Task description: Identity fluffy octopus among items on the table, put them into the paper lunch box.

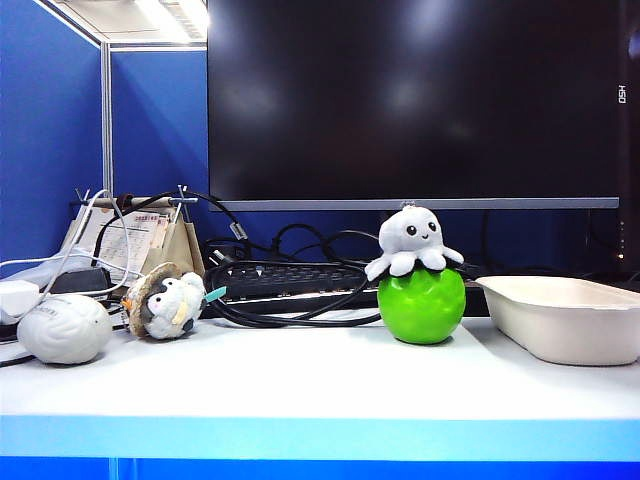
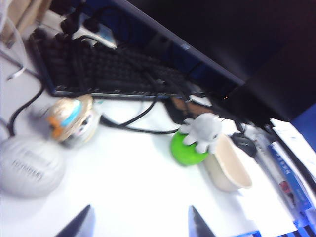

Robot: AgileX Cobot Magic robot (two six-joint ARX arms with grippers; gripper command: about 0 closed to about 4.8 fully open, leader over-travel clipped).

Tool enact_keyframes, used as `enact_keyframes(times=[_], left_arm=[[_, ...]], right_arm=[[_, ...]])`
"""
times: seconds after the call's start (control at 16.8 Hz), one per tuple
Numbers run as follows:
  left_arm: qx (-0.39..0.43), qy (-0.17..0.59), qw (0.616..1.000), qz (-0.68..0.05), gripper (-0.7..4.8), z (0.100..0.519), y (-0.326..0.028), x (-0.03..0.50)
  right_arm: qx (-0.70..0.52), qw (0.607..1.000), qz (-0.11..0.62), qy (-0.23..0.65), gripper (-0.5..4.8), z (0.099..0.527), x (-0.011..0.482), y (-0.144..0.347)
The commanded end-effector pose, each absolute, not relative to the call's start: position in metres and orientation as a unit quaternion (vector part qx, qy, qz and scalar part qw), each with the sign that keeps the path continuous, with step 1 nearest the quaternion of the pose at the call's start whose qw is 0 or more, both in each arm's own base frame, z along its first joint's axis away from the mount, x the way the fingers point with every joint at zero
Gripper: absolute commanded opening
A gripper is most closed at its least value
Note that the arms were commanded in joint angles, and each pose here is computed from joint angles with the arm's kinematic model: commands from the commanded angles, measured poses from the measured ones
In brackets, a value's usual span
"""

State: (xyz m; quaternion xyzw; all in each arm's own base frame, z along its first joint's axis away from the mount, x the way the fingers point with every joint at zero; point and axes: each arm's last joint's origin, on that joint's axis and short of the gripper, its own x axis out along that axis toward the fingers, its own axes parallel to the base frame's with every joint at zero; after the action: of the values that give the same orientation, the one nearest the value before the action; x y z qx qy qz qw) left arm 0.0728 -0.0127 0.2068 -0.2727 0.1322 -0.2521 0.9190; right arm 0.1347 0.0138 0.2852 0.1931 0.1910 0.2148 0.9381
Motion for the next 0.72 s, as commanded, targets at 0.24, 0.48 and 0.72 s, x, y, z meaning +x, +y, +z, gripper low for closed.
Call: enact_keyframes(times=[0.24,0.48,0.72], left_arm=[[-0.265,0.14,0.893,-0.336,2.84,0.214,-0.017,0.068],[-0.263,0.152,0.871,-0.385,2.84,0.214,-0.019,0.066],[-0.263,0.151,0.873,-0.383,2.84,0.214,-0.019,0.066]], right_arm=[[0.2,0.903,0.277,0.26,-0.05,0.286,0.151,0.018],[0.165,0.885,0.324,0.29,-0.05,0.276,0.162,0.032],[0.123,0.868,0.336,0.344,-0.05,0.254,0.185,0.06]])
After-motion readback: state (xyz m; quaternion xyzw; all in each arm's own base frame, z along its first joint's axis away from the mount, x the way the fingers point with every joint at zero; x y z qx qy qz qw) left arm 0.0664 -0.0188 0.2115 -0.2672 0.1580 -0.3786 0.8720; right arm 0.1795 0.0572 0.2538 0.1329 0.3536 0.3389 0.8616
